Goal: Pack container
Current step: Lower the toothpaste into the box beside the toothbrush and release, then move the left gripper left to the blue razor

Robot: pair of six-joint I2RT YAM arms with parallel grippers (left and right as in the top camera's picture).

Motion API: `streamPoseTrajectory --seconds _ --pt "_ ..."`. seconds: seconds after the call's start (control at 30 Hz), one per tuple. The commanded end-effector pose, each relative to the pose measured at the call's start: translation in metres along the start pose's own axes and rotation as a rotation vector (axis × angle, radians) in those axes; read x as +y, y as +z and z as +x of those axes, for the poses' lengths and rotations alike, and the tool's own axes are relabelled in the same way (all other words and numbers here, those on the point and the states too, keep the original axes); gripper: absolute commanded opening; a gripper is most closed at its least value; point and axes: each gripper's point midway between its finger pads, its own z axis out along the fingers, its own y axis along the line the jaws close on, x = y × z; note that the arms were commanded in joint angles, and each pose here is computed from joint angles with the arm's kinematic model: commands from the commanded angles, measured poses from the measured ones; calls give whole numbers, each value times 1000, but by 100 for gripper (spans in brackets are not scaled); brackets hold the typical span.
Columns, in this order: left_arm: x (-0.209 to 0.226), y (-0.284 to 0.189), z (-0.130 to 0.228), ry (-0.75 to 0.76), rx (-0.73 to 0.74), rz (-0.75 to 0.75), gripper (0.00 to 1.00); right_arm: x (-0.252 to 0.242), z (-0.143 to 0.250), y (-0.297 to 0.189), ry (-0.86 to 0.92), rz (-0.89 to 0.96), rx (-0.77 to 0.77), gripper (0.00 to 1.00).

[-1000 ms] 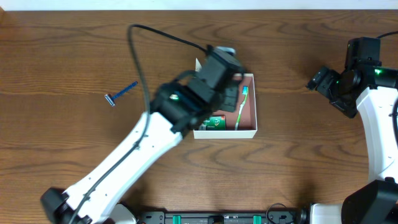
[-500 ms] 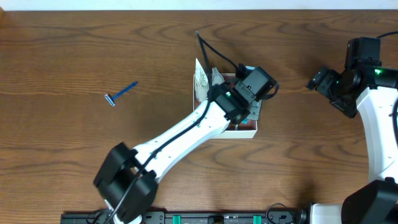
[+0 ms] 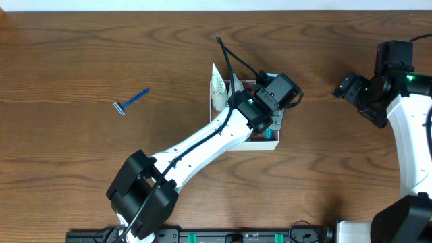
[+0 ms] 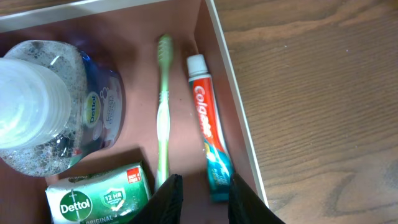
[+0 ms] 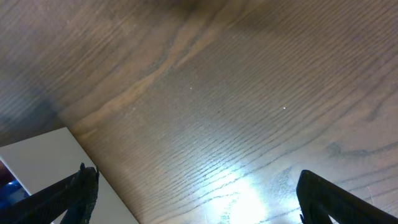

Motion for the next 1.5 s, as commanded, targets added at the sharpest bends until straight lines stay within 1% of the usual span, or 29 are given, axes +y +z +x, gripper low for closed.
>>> streamPoseTrajectory --seconds 0.0,0.1,0.17,0.27,0.33,0.4,0.43,0.53,0.6,0.63,0.73,0.8,0.9,1.0,1.03,1.13,1.27,1.3,1.43,1.47 --pt "2 -1 -8 -13 -19 -10 26 -2 -1 0 -9 3 0 99" --pt "4 -4 -12 -20 -28 -8 26 -1 -1 0 -9 3 0 99" --pt "4 -15 -18 12 -47 1 26 -2 -1 0 -9 3 0 99" --pt "8 -46 -32 74 -104 -8 26 -1 -1 0 -9 3 0 99" --pt "25 -77 -45 77 -175 -77 26 -2 -1 0 -9 3 0 99" --pt "50 -112 -58 72 -254 -178 29 -2 -1 0 -9 3 0 99" --pt "67 -133 -64 53 -302 -237 30 -2 -1 0 -9 3 0 99" --pt "113 -179 -75 -18 -398 -353 34 -1 -1 0 -9 3 0 99" --pt "145 -199 -81 -85 -432 -405 37 -2 -1 0 -9 3 0 99" --pt "165 -207 -84 -129 -442 -432 40 -1 -1 0 -9 3 0 99" --pt "223 -215 -89 -249 -439 -527 43 -2 -1 0 -9 3 0 99" --pt "262 -211 -88 -328 -414 -580 44 -2 -1 0 -9 3 0 99" --pt "315 -194 -85 -433 -349 -615 49 -1 -1 0 -9 3 0 99" --pt "351 -169 -81 -441 -260 -596 59 -1 -1 0 -9 3 0 99" --pt "362 -159 -78 -434 -224 -587 60 -2 -1 0 -9 3 1 99" --pt "388 -132 -70 -397 -130 -583 65 -1 -1 0 -9 3 0 99" --pt "415 -95 -55 -293 9 -600 68 -1 -1 0 -9 3 0 99" --pt "417 -86 -52 -271 36 -582 68 -1 -1 0 -9 3 0 99" --pt "399 -39 -46 -126 120 -363 70 -2 -1 0 -9 3 0 99" --pt "397 -31 -44 -105 137 -338 71 -2 -1 0 -9 3 0 99"
